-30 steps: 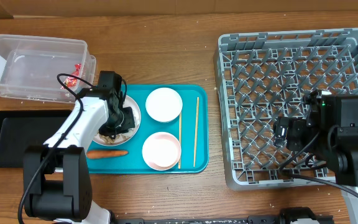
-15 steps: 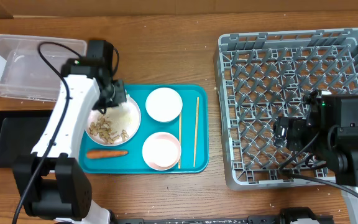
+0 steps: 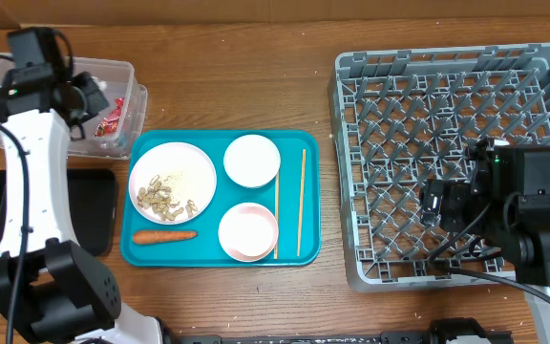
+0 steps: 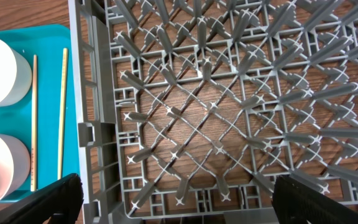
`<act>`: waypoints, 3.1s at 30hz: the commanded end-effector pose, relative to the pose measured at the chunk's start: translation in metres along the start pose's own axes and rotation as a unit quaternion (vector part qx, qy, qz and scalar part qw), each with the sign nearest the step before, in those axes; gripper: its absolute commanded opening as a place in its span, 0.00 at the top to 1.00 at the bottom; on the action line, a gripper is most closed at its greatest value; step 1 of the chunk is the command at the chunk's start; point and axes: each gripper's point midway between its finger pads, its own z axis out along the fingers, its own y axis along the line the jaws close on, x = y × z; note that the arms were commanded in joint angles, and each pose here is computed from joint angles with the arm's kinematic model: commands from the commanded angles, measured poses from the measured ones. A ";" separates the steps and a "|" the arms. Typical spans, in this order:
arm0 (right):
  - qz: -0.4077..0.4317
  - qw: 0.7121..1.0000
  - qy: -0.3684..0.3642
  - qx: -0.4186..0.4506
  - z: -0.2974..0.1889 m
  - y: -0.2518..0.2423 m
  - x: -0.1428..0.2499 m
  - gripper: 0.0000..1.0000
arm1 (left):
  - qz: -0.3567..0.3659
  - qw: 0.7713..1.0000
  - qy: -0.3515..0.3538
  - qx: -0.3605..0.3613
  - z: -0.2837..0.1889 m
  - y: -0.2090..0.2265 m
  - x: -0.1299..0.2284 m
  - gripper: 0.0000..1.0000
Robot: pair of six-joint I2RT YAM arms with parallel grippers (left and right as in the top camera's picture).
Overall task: Sort waste into correct bins and load items into the dishwasher
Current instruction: 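Carry the napkin to the clear bin and release it, then grasp the white bowl with the left gripper and lift it toward the right gripper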
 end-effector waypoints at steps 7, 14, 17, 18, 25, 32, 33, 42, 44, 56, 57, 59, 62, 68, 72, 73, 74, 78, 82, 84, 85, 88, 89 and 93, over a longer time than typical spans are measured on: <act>0.000 1.000 -0.011 0.000 -0.006 0.000 -0.005 0.00 | -0.023 1.000 0.004 0.001 0.030 0.010 -0.010 0.22; 0.000 1.000 -0.010 -0.001 -0.006 0.000 -0.004 0.00 | -0.022 0.996 0.048 0.078 -0.005 -0.014 0.012 0.20; 0.000 1.000 -0.011 -0.014 -0.006 0.005 -0.005 0.00 | -0.024 0.990 0.115 0.075 -0.022 -0.011 0.047 0.18; -0.001 1.000 -0.013 -0.028 -0.007 0.010 -0.006 0.00 | -0.024 0.987 0.142 0.077 -0.027 -0.011 0.060 0.17; -0.015 0.978 -0.025 -0.205 -0.014 0.072 -0.023 0.00 | 0.076 0.952 0.282 0.093 -0.057 -0.030 0.136 0.17; 0.003 0.981 0.020 -0.194 0.006 0.071 -0.019 0.00 | 0.218 0.903 0.341 0.142 -0.091 -0.091 0.196 0.17; 0.004 0.983 0.023 -0.180 0.008 0.066 -0.018 0.00 | 0.237 0.896 0.347 0.144 -0.096 -0.098 0.206 0.18; 0.010 0.996 0.042 -0.082 0.017 0.032 -0.006 0.00 | 0.347 0.859 0.372 0.066 -0.106 -0.112 0.276 0.24; 0.010 0.997 0.046 -0.065 0.017 0.027 -0.003 0.00 | 0.358 0.854 0.374 0.055 -0.104 -0.112 0.288 0.23; 0.010 0.997 0.053 -0.049 0.018 0.021 0.000 0.00 | 0.366 0.845 0.388 0.043 -0.064 -0.101 0.344 0.61; 0.010 0.997 0.053 -0.049 0.018 0.021 0.000 0.00 | 0.366 0.845 0.387 0.044 -0.063 -0.102 0.344 0.72; 0.010 0.997 0.052 -0.050 0.018 0.021 0.000 0.00 | 0.366 0.847 0.383 0.044 -0.063 -0.103 0.342 0.90; 0.010 0.997 0.053 -0.049 0.018 0.021 0.000 0.00 | 0.365 0.855 0.366 0.038 -0.059 -0.104 0.331 0.96; 0.010 0.998 0.051 -0.042 0.018 0.018 0.000 0.00 | 0.352 0.865 0.355 0.028 -0.066 -0.102 0.301 0.96; 0.008 0.999 0.042 -0.011 0.019 0.008 -0.004 0.00 | 0.344 0.864 0.357 0.083 -0.088 -0.117 0.275 0.96; 0.008 0.999 0.036 0.005 0.019 0.002 -0.006 0.00 | 0.340 0.863 0.357 0.111 -0.094 -0.125 0.269 0.96; 0.012 0.999 0.027 0.023 0.019 -0.004 -0.010 0.00 | 0.332 0.860 0.357 0.148 -0.102 -0.136 0.264 0.96; 0.091 0.992 -0.036 0.084 0.017 -0.027 -0.037 0.00 | 0.276 0.809 0.349 0.385 -0.150 -0.201 0.243 0.96; 0.023 0.994 -0.075 -0.075 0.017 0.028 -0.066 0.00 | 0.228 0.709 0.318 0.586 -0.201 -0.249 0.219 0.96; -0.069 0.970 -0.083 -0.219 0.005 0.078 -0.068 0.00 | 0.224 0.660 0.298 0.652 -0.222 -0.262 0.210 0.96; -0.110 0.946 -0.088 -0.292 -0.005 0.102 -0.067 0.00 | 0.224 0.637 0.291 0.677 -0.231 -0.266 0.207 0.96; -0.160 0.887 -0.098 -0.421 -0.028 0.138 -0.065 0.00 | 0.227 0.590 0.279 0.723 -0.250 -0.273 0.203 0.96; -0.166 0.875 -0.101 -0.444 -0.032 0.144 -0.066 0.00 | 0.227 0.589 0.279 0.724 -0.251 -0.274 0.202 0.96; -0.190 0.828 -0.124 -0.513 -0.047 0.160 -0.075 0.00 | 0.225 0.589 0.280 0.724 -0.251 -0.275 0.201 0.96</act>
